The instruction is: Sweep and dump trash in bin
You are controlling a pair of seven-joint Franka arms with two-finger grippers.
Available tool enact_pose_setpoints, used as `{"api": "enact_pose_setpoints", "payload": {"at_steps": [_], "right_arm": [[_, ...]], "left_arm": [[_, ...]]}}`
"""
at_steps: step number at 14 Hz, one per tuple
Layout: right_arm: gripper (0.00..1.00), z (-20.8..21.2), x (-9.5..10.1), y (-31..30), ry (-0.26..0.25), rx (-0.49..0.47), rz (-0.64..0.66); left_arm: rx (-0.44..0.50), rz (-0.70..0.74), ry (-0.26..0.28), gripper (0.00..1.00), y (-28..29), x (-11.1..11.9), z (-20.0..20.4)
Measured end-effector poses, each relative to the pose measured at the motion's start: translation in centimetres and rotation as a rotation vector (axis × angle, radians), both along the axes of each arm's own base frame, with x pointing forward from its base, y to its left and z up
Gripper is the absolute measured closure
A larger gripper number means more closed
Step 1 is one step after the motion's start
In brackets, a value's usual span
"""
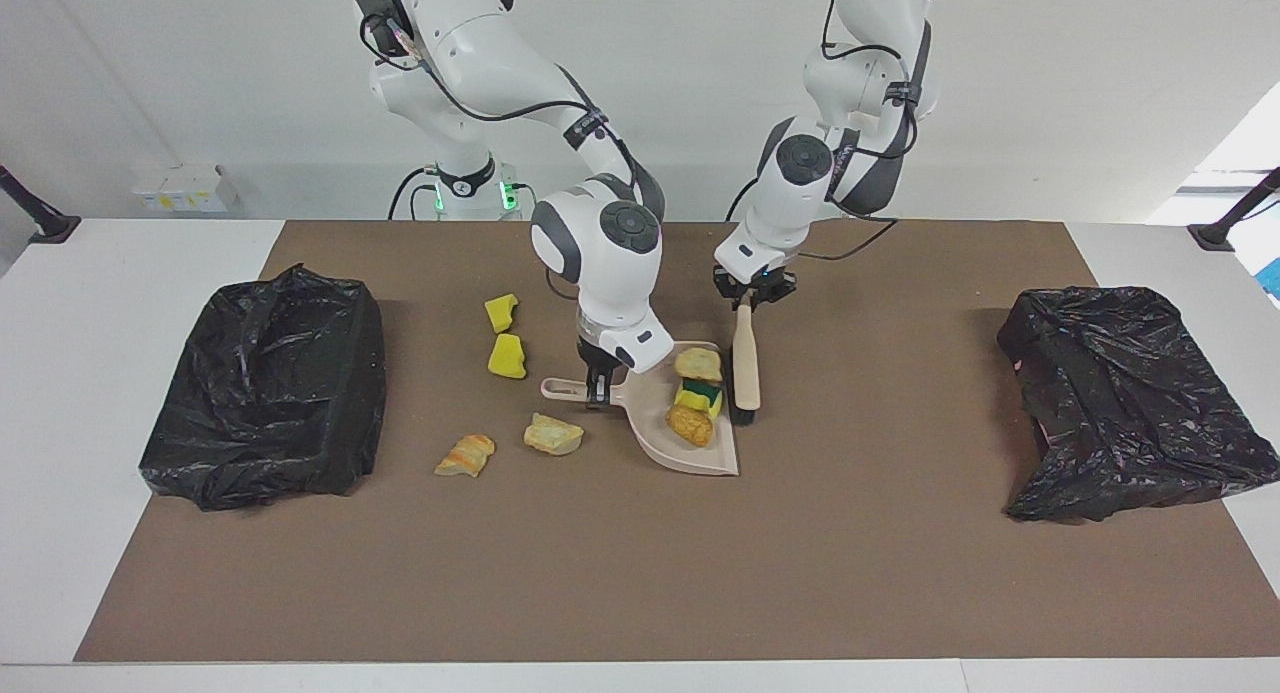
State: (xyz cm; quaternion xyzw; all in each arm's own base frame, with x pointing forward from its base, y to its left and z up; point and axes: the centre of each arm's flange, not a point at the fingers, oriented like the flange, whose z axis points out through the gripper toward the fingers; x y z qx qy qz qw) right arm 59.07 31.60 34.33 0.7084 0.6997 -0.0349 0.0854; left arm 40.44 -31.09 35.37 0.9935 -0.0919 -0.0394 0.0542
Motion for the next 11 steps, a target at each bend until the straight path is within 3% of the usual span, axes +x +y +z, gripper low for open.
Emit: {"api": "enact_pose_setpoints", "payload": {"at_steps": [2,5,11], "right_arm": [[0.68,0.0,0.0,0.0,0.0,0.0,0.0],[0.68,0.0,0.0,0.0,0.0,0.0,0.0],[0.68,0.0,0.0,0.0,0.001,0.001,-0.001]], "left_arm": [[-0.031,-0.019,-0.019,0.74,-2.4,-0.7,1.0],[-0.04,0.046,-0.02,0.74,-2.7,0.5,2.4],[0.006,0.234,0.043,0.74,7.1,7.9,6.1]]}}
